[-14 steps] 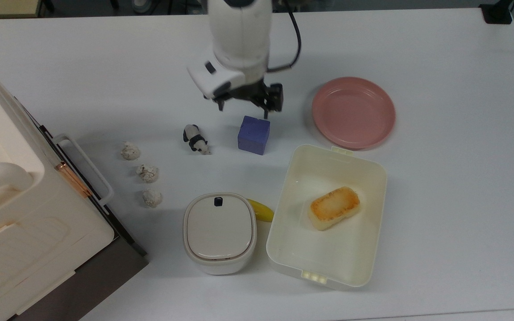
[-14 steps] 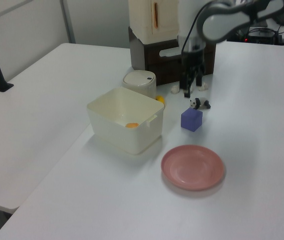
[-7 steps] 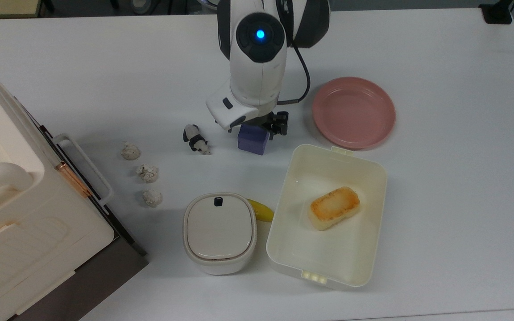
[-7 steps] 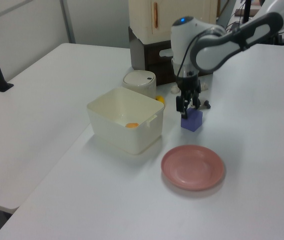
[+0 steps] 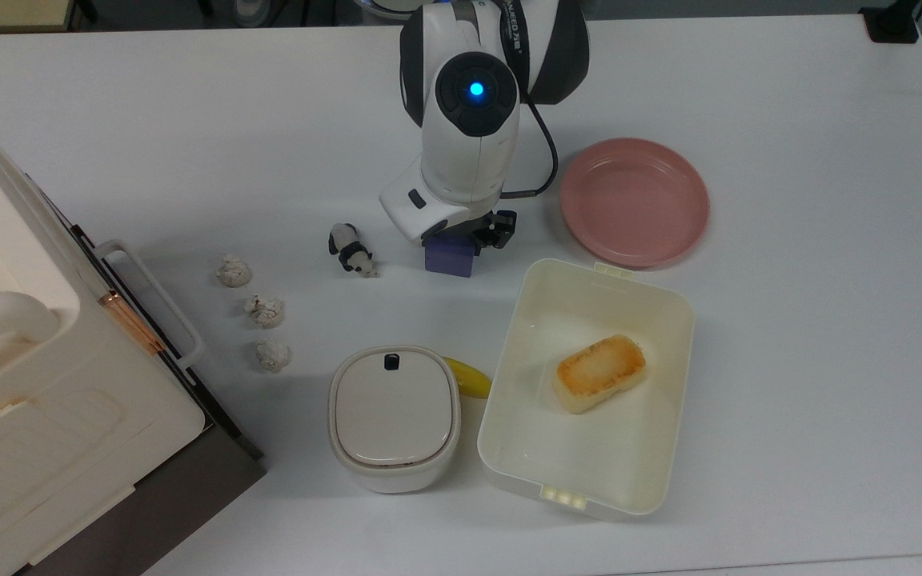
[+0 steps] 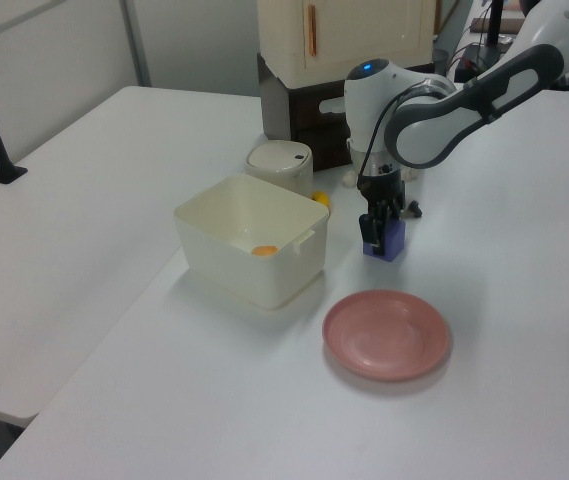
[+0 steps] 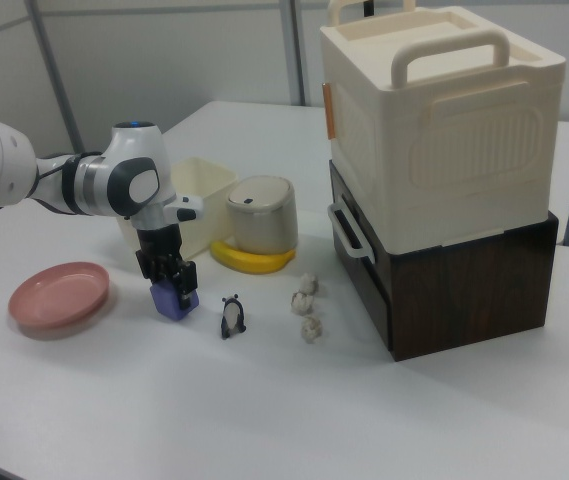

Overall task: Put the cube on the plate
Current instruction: 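Close the gripper on the purple cube and lift it, then carry the purple cube over the pink plate and lower it, then open the gripper to release the cube onto the plate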

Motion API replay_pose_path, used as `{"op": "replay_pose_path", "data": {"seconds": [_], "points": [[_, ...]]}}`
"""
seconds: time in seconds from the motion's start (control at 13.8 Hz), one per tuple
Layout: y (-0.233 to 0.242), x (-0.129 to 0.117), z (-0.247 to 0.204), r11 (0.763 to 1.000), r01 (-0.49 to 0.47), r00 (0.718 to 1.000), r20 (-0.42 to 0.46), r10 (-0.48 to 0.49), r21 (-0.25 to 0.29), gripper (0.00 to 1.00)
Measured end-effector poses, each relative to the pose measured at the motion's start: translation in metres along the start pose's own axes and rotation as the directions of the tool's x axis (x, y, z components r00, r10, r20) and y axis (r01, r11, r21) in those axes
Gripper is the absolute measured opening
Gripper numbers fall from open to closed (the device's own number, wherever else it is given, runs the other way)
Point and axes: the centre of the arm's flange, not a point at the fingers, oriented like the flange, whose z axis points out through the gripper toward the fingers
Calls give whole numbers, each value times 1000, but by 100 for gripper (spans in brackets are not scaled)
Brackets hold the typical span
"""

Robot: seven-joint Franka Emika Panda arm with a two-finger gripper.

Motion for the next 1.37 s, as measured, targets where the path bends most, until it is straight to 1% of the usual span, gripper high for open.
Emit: {"op": "replay_pose_path", "data": {"seconds": [0.07, 0.14, 0.22, 0.36, 0.51, 0.65, 0.8, 0.94, 1.08, 1.23, 1.3, 1.37], "points": [[0, -1, -1, 1000, 0, 1000, 1, 0, 0, 60], [-2, -3, -3, 1000, 4, 1000, 9, -4, 0, 59], [-8, -7, -5, 1000, 15, 1000, 21, -15, 0, 59], [-31, -21, -24, 998, 55, 998, 36, -55, 10, 59], [-53, -40, -56, 995, 97, 994, 52, -98, 11, 59], [-81, -61, -90, 993, 114, 993, 35, -115, 23, 59], [-115, -80, -105, 994, 110, 994, 10, -110, 28, 59], [-152, -97, -99, 993, 112, 994, -1, -112, 25, 59], [-183, -107, -79, 995, 96, 995, -11, -96, 13, 59], [-203, -109, -57, 997, 76, 997, -26, -76, -2, 60], [-209, -109, -47, 998, 66, 997, -31, -66, -9, 63], [-212, -107, -39, 998, 56, 998, -33, -57, -13, 64]]}}
